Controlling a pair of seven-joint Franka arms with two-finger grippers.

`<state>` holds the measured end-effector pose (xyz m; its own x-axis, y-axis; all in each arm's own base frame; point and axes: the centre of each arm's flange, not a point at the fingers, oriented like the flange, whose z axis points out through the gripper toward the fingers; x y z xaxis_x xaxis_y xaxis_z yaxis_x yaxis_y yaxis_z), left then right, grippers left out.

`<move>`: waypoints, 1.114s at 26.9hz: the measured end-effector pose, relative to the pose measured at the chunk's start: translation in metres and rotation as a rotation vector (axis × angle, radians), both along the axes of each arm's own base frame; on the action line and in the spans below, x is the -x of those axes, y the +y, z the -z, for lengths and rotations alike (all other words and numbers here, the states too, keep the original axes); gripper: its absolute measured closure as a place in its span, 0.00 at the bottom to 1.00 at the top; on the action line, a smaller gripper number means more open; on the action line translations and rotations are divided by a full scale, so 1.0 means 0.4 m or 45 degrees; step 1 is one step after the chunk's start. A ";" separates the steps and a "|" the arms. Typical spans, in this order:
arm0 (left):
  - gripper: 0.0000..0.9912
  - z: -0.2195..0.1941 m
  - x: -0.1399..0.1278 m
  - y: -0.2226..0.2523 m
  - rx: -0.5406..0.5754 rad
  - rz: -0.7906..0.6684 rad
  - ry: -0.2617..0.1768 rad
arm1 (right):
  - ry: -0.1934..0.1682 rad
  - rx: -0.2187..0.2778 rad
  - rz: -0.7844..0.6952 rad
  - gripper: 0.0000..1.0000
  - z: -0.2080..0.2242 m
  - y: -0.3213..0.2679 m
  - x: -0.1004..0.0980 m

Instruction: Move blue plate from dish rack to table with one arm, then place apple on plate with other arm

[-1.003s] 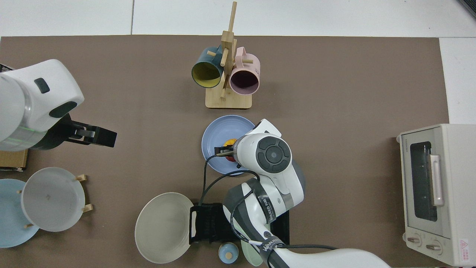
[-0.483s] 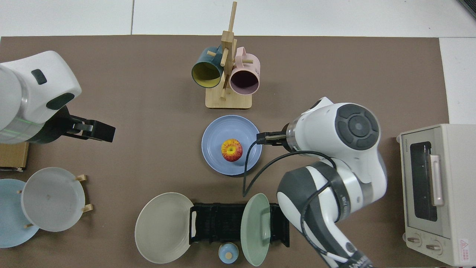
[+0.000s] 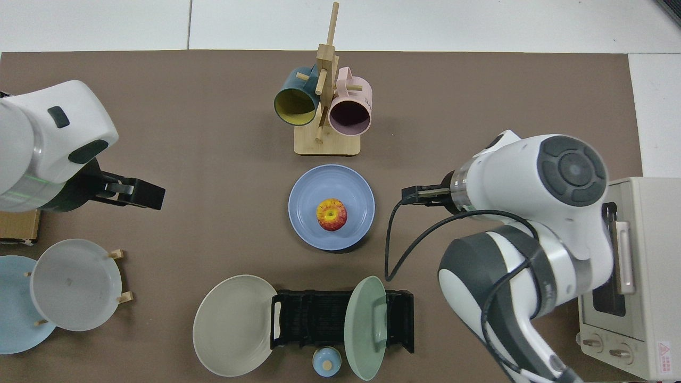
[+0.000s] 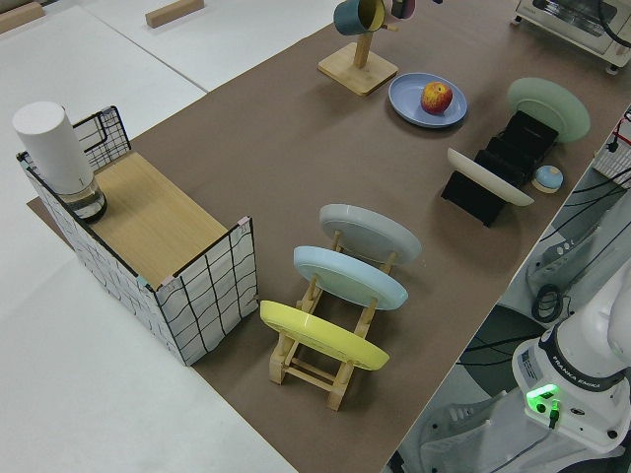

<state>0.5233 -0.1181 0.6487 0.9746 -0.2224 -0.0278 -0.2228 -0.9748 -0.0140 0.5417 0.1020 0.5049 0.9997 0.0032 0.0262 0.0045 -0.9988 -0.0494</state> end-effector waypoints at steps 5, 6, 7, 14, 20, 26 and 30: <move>0.00 0.002 0.001 0.000 -0.001 0.000 0.002 | -0.018 0.011 -0.029 0.00 -0.040 -0.145 -0.004; 0.00 0.002 0.001 0.000 -0.001 0.000 0.002 | -0.024 0.022 -0.036 0.00 -0.047 -0.168 -0.005; 0.00 0.002 0.001 0.000 -0.001 0.000 0.002 | -0.031 0.038 -0.044 0.00 -0.053 -0.188 -0.007; 0.00 0.001 0.001 0.001 0.000 -0.001 0.001 | -0.080 0.139 -0.050 0.00 -0.107 -0.261 -0.020; 0.00 -0.003 0.003 0.002 0.000 -0.006 -0.003 | -0.069 0.150 -0.092 0.00 -0.146 -0.272 -0.018; 0.00 -0.008 0.005 0.003 -0.001 -0.048 -0.009 | -0.053 0.150 -0.096 0.00 -0.161 -0.271 -0.015; 0.00 -0.009 0.006 0.003 -0.001 -0.075 -0.010 | -0.013 0.130 -0.077 0.00 -0.161 -0.274 -0.006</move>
<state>0.5209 -0.1168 0.6522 0.9861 -0.1648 -0.0204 -0.1651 -0.9861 -0.0166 0.5440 -0.0074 0.5695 0.9972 0.0668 0.0326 0.0650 -0.9965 0.0527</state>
